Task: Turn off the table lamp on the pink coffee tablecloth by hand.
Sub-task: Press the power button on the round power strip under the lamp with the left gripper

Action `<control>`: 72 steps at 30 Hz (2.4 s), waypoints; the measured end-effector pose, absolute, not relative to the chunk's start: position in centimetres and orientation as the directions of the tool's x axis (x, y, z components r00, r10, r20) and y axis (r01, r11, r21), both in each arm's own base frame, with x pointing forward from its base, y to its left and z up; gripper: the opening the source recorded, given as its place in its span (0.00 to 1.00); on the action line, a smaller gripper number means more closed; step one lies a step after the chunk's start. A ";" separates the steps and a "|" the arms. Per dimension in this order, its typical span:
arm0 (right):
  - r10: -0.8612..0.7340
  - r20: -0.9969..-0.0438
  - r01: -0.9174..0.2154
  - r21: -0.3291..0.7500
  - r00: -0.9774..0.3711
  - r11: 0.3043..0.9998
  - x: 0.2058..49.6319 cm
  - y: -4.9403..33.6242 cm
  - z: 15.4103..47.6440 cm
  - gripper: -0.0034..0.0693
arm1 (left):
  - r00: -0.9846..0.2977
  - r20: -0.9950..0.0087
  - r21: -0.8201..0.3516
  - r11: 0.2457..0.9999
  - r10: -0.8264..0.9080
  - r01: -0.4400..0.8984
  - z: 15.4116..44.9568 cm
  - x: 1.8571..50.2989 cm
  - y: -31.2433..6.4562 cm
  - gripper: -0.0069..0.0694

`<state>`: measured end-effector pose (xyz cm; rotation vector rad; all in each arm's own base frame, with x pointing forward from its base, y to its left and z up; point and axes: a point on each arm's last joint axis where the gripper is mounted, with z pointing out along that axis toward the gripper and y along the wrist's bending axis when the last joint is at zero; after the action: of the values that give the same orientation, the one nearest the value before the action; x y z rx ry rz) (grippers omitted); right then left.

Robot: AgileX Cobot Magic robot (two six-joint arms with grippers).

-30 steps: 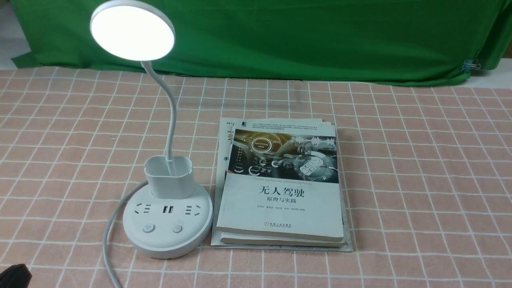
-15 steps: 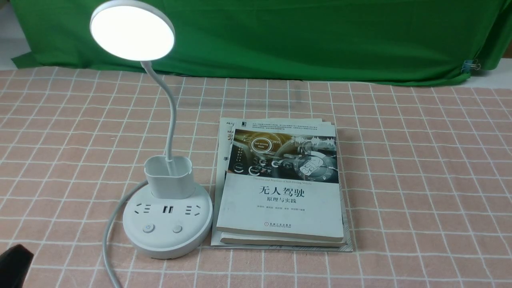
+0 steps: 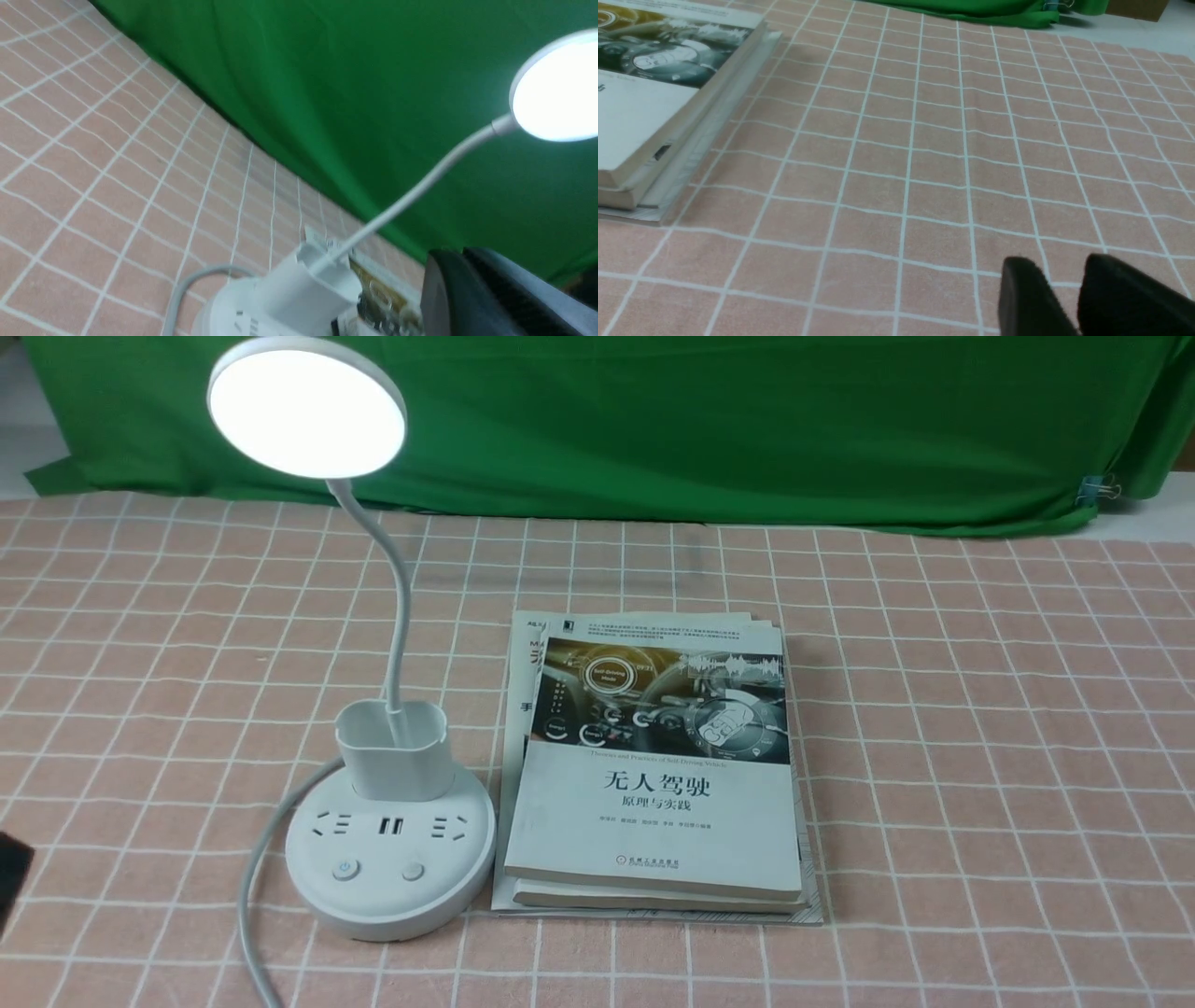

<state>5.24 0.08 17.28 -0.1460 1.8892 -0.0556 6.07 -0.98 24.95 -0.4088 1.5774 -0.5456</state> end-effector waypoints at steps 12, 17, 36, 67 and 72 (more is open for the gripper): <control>-0.129 -0.941 -0.073 -0.112 -0.311 0.991 5.2 0.1 17.3 0.38 | -0.844 -0.534 -0.251 0.964 -0.058 0.093 27.8 15.7 -2.4 0.10; -0.129 -0.941 -0.073 -0.112 -0.311 0.991 5.2 0.1 17.3 0.38 | -0.910 -0.385 -0.201 0.948 0.156 0.247 26.0 20.1 -5.9 0.08; -0.129 -0.941 -0.073 -0.112 -0.311 0.991 5.2 0.1 17.3 0.38 | -0.906 -0.188 -0.082 0.913 0.380 0.400 22.2 29.7 -13.3 0.08; -0.129 -0.941 -0.073 -0.112 -0.311 0.991 5.2 0.1 17.3 0.38 | -0.912 -0.211 -0.107 0.919 0.352 0.380 22.3 30.4 -13.3 0.08; -0.129 -0.941 -0.073 -0.112 -0.311 0.991 5.2 0.1 17.3 0.38 | -0.922 -0.160 -0.109 0.922 0.354 0.373 20.4 30.9 -13.5 0.08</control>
<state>5.24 0.08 17.28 -0.1460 1.8892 -0.0556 30.90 -13.46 20.44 0.5597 2.9445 -0.2064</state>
